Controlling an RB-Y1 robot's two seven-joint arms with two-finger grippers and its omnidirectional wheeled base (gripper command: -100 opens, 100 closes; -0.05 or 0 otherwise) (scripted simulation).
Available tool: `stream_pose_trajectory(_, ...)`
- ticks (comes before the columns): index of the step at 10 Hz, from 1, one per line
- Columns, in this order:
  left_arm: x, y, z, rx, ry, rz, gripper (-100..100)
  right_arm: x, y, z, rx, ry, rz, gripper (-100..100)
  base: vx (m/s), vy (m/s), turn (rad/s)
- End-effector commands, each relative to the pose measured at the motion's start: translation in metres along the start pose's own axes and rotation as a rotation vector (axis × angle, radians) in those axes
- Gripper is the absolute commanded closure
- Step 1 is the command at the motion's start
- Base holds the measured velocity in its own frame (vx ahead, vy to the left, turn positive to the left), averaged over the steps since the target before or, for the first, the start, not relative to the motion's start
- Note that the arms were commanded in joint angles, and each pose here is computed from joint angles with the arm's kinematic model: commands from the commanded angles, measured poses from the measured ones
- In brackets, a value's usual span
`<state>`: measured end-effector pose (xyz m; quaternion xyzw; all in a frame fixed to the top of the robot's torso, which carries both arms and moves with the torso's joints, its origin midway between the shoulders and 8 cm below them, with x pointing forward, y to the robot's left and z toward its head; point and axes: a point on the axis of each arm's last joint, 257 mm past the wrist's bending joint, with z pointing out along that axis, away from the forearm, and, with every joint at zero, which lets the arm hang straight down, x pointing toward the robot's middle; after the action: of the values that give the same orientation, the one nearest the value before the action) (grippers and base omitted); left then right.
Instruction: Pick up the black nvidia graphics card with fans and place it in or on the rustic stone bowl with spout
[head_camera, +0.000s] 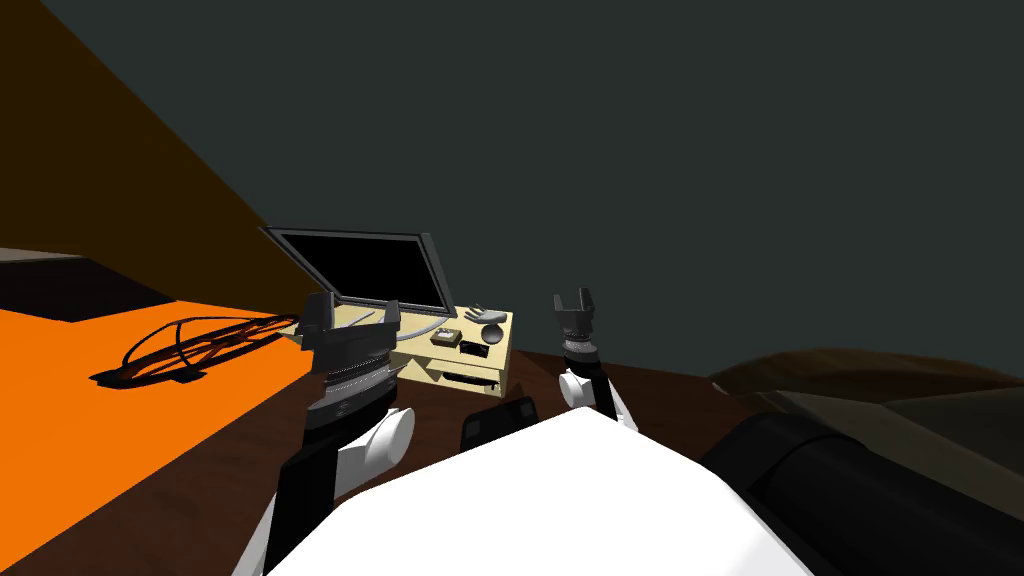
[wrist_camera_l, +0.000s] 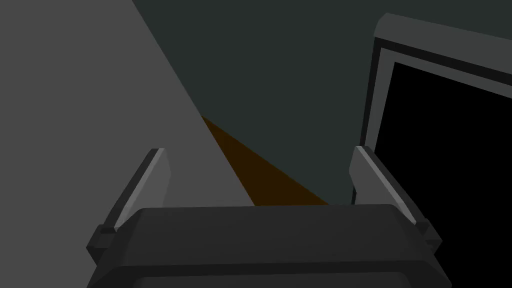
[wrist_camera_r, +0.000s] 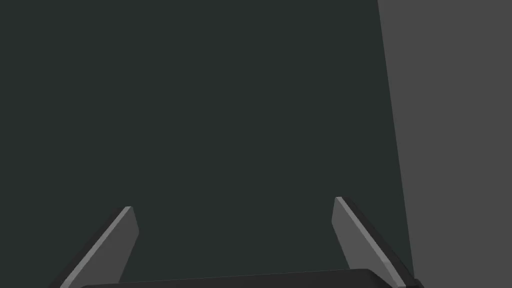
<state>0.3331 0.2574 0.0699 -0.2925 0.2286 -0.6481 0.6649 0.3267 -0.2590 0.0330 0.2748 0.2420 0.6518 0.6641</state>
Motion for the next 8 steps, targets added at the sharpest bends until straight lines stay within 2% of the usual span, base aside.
stream_pose_trajectory(1, 0.003, 0.003, 0.000, -0.015, 0.027, 0.000, -100, 0.000, 0.000, 0.000, 0.000, 0.000, 0.000, 0, -0.016, -0.010, -0.027)
stream_pose_trajectory(4, 0.004, 0.016, 0.000, -0.071, 0.082, -0.005, -100, 0.000, 0.000, 0.000, 0.000, 0.000, 0.000, 0, -0.038, -0.024, -0.049)
stream_pose_trajectory(8, -0.007, 0.048, 0.000, -0.198, 0.125, -0.026, -100, 0.000, 0.000, 0.000, 0.000, 0.000, 0.000, 0, -0.053, -0.039, -0.091)
